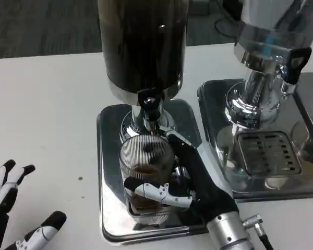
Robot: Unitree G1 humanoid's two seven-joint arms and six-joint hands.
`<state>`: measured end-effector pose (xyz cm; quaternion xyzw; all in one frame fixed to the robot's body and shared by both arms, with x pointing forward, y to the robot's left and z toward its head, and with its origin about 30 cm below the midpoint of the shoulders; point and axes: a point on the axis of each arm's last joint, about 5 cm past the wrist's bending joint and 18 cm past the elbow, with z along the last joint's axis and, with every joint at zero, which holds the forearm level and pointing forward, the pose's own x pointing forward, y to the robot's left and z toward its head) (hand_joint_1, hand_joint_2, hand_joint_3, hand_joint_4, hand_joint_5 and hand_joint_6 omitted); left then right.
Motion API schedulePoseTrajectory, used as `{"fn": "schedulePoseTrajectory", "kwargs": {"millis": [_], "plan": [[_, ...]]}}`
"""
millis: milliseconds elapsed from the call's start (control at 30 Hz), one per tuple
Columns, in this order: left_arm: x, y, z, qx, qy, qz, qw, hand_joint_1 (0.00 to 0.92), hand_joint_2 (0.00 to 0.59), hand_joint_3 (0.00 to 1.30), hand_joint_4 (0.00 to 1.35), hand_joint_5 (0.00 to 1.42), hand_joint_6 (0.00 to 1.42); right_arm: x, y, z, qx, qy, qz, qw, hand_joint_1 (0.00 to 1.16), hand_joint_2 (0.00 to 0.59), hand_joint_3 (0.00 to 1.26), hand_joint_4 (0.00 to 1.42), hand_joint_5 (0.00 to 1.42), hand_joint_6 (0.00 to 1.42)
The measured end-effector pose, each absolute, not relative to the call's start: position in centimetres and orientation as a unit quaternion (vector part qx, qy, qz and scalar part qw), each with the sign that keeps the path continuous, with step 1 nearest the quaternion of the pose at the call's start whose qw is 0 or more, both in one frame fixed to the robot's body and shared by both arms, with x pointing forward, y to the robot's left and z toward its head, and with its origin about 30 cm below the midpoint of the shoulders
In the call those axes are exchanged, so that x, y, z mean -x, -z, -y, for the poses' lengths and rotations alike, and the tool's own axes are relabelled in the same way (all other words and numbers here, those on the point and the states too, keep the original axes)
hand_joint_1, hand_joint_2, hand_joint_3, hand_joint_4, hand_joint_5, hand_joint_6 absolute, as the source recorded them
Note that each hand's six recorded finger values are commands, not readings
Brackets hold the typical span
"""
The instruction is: Grasp the cup under the faucet to collect the drink, then remove the cup.
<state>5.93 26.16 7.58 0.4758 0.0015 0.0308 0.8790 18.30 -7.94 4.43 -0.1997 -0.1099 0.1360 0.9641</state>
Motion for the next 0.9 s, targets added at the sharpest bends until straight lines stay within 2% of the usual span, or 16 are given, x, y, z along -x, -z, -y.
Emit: {"fn": "schedulePoseTrajectory", "kwargs": {"millis": [200, 467, 600, 900], "plan": [[-6.20, -7.64, -26.15, -0.474, -0.030, 0.002, 0.880, 0.000, 0.151, 0.16, 0.00, 0.00, 0.00, -18.31, -4.47, 7.96, 0.194, -0.137, 0.108, 0.965, 0.98, 0.157, 0.32, 0.52, 0.87, 1.34], [-6.26, -7.66, -26.15, -0.474, -0.029, 0.002, 0.880, 0.000, 0.148, 0.15, 0.00, 0.00, 0.00, -18.23, -4.40, 7.96, 0.200, -0.126, 0.111, 0.965, 1.00, 0.113, 0.35, 0.54, 0.90, 1.37], [-6.27, -7.68, -26.16, -0.468, -0.030, 0.001, 0.883, 0.000, 0.145, 0.02, 0.00, 0.00, 0.00, -18.05, -4.35, 8.11, 0.203, -0.115, 0.113, 0.966, 1.00, 0.099, 0.37, 0.56, 0.91, 1.38], [-6.50, -7.51, -26.17, -0.460, -0.028, 0.002, 0.888, 0.000, 0.145, 0.00, 0.00, 0.00, 0.00, -17.66, -4.16, 8.27, 0.208, -0.092, 0.116, 0.967, 1.00, 0.089, 0.39, 0.59, 0.93, 1.39]]}}
